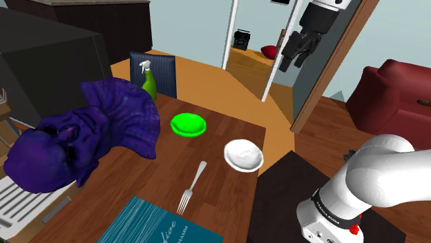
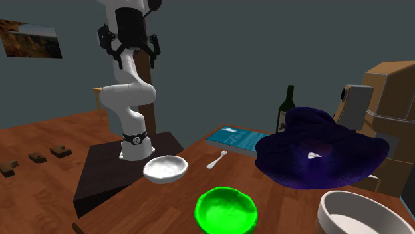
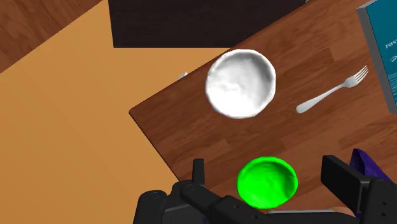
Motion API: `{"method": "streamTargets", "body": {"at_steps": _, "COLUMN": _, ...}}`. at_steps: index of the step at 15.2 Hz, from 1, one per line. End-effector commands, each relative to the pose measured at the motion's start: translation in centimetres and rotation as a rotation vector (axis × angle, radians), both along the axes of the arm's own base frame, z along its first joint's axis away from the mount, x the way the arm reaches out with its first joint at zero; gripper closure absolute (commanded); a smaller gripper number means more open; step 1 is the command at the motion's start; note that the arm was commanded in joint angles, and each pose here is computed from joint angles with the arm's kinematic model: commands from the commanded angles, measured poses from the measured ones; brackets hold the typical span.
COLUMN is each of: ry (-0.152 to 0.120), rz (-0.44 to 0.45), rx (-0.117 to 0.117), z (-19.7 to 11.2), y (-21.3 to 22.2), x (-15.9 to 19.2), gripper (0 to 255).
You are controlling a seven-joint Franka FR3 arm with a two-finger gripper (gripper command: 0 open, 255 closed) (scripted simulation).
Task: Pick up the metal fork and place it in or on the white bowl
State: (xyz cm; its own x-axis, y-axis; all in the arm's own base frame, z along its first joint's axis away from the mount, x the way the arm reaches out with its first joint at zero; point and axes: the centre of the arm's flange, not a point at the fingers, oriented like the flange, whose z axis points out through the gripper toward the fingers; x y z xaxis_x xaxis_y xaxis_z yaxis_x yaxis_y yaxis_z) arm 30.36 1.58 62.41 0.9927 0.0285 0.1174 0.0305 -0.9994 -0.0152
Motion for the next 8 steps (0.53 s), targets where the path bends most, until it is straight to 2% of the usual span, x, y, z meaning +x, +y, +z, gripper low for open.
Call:
{"method": "streamTargets", "body": {"at_steps": 1, "ry": 0.0, "rz": 0.0, "rx": 0.0, "z": 0.0, "y": 0.0, "x": 0.0, "gripper": 0}}
{"method": "streamTargets", "body": {"at_steps": 8, "ry": -0.003, "rz": -0.2, "rx": -0.008, "z": -6.8, "y": 6.4, "x": -1.9, "gripper": 0}}
